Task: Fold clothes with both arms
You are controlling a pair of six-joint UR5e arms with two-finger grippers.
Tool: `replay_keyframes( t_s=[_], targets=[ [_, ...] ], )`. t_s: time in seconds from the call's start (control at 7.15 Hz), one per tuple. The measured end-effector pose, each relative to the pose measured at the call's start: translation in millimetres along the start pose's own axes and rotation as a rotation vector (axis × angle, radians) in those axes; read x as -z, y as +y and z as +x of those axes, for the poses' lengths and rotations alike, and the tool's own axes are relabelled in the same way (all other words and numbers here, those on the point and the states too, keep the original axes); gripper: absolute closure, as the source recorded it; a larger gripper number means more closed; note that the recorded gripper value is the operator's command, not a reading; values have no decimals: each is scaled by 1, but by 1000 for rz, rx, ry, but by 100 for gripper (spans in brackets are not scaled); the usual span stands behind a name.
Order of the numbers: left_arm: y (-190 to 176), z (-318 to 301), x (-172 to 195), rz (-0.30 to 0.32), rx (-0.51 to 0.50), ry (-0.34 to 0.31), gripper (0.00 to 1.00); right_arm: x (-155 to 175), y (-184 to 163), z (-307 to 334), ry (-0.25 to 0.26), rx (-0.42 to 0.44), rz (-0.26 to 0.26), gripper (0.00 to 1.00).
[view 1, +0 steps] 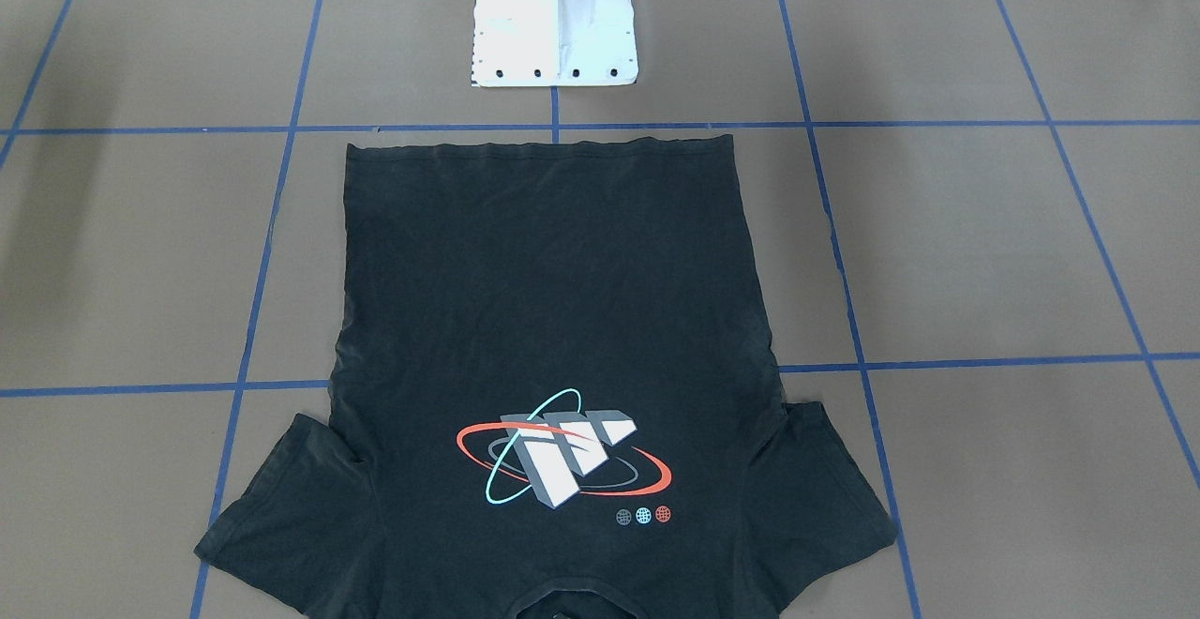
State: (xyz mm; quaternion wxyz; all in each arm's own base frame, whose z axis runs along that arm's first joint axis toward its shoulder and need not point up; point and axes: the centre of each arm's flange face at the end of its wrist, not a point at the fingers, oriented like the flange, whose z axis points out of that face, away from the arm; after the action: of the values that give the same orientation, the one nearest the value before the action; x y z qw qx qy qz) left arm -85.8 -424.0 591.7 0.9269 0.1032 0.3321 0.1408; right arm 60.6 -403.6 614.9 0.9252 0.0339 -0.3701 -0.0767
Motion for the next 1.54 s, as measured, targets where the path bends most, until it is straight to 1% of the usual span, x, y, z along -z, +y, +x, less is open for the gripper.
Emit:
replay_keyframes(
  t_s=[0.42, 0.56, 0.7, 0.84, 0.98, 1.12, 1.26, 1.4, 1.54],
  targets=[
    [-7, 8, -2, 10, -35, -1, 0, 1, -2, -1, 1, 3, 2, 0],
    [-9, 12, 2, 24, -50, -5, 0, 2, -2, -1, 1, 7, 4, 0],
    [-14, 16, 7, 58, -79, -15, 0, 6, -4, -5, 2, 21, 14, 0],
    [-19, 20, 14, 109, -120, -30, 0, 17, -9, -15, 5, 51, 42, 0],
    [-26, 25, 22, 172, -172, -49, 0, 29, -20, -26, 14, 106, 102, 0],
    [-34, 30, 30, 247, -237, -72, 0, 38, -31, -33, 27, 167, 169, 0],
    [-48, 35, 41, 346, -321, -105, 0, 43, -44, -36, 33, 214, 224, 0],
    [-73, 39, 54, 446, -381, -129, 0, 46, -59, -37, 34, 226, 257, 0],
    [-107, 40, 62, 513, -351, -117, 0, 47, -80, -35, 32, 213, 274, 0]
  ],
)
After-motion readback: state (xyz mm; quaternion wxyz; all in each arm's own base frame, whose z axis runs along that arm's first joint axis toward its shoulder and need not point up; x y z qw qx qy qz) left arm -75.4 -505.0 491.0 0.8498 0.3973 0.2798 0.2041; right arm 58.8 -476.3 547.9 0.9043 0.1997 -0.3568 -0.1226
